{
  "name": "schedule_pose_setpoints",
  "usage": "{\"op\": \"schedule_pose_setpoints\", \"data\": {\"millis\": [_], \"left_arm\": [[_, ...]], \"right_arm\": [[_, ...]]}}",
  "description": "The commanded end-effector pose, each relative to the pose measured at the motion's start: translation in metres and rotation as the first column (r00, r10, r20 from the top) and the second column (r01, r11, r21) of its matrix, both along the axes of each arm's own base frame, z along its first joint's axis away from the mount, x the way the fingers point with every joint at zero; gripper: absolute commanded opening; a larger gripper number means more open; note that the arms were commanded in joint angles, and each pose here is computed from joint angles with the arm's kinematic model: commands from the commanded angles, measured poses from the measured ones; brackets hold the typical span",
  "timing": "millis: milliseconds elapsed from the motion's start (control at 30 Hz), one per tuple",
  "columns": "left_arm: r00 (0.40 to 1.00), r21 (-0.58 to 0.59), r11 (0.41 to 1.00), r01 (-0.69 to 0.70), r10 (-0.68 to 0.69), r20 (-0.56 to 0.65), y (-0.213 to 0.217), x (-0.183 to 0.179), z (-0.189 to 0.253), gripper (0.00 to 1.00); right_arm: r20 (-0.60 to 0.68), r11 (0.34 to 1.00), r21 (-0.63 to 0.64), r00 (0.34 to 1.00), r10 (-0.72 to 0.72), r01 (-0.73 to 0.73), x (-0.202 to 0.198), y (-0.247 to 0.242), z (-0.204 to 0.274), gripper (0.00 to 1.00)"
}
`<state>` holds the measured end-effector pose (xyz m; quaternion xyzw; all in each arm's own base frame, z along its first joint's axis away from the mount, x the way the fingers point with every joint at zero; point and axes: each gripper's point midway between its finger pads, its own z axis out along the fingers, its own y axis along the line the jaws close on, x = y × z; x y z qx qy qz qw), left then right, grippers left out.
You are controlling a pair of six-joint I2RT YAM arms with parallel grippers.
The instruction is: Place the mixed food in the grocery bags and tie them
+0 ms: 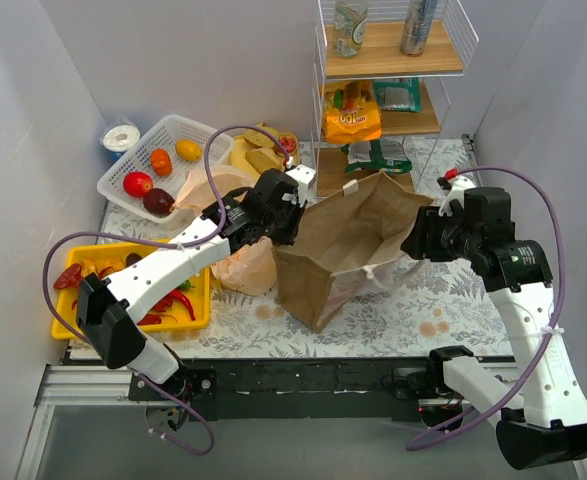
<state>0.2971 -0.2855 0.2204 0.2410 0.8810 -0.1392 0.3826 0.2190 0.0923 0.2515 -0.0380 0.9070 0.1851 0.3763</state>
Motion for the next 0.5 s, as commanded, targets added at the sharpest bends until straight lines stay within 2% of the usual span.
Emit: {"op": "schedule_pose_setpoints", "data": {"millis": [0, 33, 133, 300, 467], "left_arm": [[0.997, -0.111, 0.991, 0.07, -0.072, -0.014, -0.002, -0.021, 0.024, 0.06], [0.997, -0.108, 0.992, 0.072, -0.073, -0.006, 0.0, -0.022, 0.024, 0.06], [0.998, -0.126, 0.991, 0.051, -0.047, 0.029, 0.001, -0.017, 0.027, 0.06], [0.995, -0.176, 0.982, 0.067, -0.053, 0.082, 0.001, -0.019, 0.023, 0.07], [0.991, -0.201, 0.977, 0.07, -0.044, 0.13, 0.002, -0.016, 0.026, 0.07]], "right_arm": [[0.154, 0.999, 0.023, 0.987, 0.046, -0.05, 0.007, 0.006, 0.05, 0.62], [0.174, 0.997, 0.035, 0.983, 0.06, -0.067, 0.008, 0.009, 0.058, 0.68], [0.263, 0.989, 0.101, 0.962, 0.077, -0.107, 0.02, 0.022, 0.087, 0.77], [0.33, 0.962, 0.207, 0.938, 0.103, -0.179, 0.057, 0.048, 0.104, 0.78], [0.494, 0.955, 0.242, 0.869, 0.032, -0.173, 0.108, 0.053, 0.135, 0.8]]}}
